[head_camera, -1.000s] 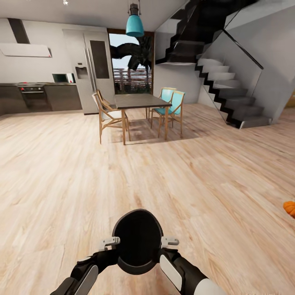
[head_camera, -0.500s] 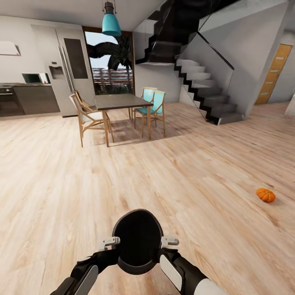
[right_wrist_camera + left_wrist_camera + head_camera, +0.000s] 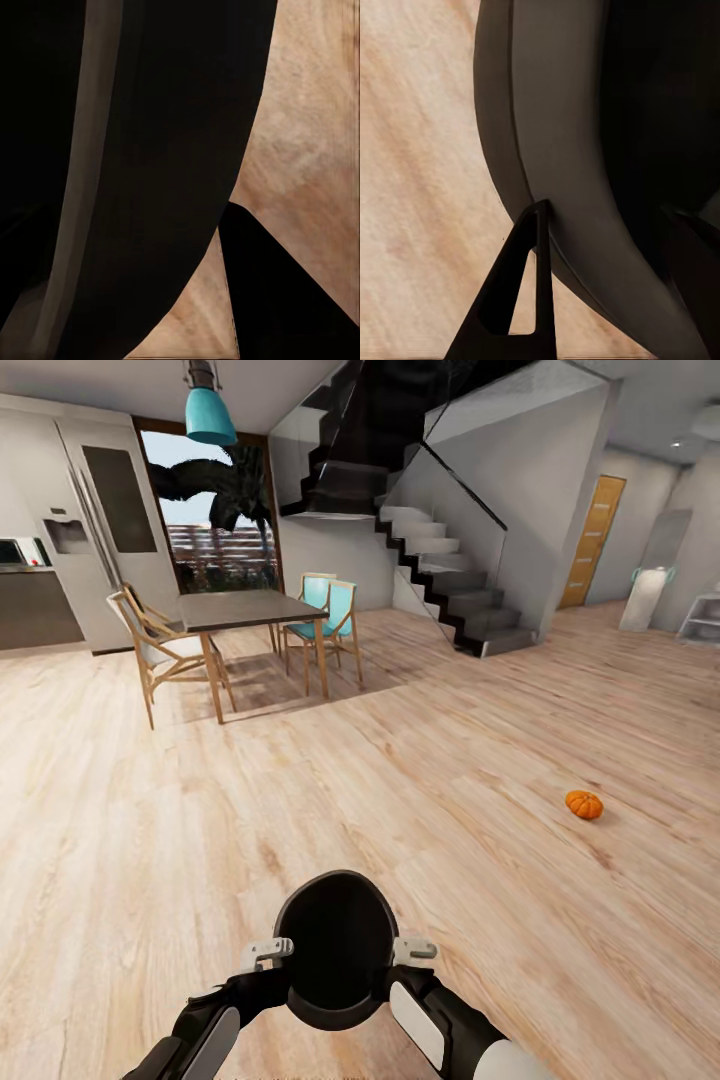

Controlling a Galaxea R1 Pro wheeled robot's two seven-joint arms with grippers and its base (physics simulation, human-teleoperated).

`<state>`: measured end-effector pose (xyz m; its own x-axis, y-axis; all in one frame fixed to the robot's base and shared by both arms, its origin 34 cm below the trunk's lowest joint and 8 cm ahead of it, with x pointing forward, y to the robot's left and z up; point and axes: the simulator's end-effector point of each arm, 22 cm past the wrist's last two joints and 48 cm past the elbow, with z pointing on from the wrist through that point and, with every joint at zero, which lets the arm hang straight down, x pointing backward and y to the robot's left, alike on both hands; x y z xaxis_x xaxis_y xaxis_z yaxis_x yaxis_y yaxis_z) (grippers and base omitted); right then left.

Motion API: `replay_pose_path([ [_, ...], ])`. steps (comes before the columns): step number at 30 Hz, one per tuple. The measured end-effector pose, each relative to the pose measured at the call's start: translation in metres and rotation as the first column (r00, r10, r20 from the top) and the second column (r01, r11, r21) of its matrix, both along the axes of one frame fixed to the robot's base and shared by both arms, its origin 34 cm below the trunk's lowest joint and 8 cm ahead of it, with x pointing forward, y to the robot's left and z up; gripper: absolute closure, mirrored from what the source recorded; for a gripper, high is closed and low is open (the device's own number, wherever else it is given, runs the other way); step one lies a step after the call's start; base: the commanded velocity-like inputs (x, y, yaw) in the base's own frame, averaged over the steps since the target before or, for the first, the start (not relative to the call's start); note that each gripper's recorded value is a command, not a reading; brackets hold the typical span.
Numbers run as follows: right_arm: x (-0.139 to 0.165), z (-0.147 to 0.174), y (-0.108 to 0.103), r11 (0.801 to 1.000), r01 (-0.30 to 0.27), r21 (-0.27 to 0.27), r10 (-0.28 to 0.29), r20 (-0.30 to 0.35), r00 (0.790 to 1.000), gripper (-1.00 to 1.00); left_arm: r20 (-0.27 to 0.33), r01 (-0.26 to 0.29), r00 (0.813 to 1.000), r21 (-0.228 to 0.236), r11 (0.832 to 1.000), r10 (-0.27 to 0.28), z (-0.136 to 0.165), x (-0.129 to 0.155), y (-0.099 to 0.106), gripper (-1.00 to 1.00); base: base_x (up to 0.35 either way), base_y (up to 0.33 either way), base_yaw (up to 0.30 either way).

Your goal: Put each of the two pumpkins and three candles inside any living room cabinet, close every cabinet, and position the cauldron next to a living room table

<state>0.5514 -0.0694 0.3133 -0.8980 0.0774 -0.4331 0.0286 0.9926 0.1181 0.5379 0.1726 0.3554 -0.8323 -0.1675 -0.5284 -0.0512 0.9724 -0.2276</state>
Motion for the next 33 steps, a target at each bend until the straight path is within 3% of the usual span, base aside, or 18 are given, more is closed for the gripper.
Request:
replay_pose_path([
  [33, 0.0001, 0.0002, -0.0001, 1.000, -0.001, -0.001, 0.001, 0.001, 1.000, 1.00, 0.001, -0.001, 1.000, -0.001, 1.000, 0.001, -0.0001, 0.0000, -0.0001, 1.00, -0.114, 0.000, -0.279],
])
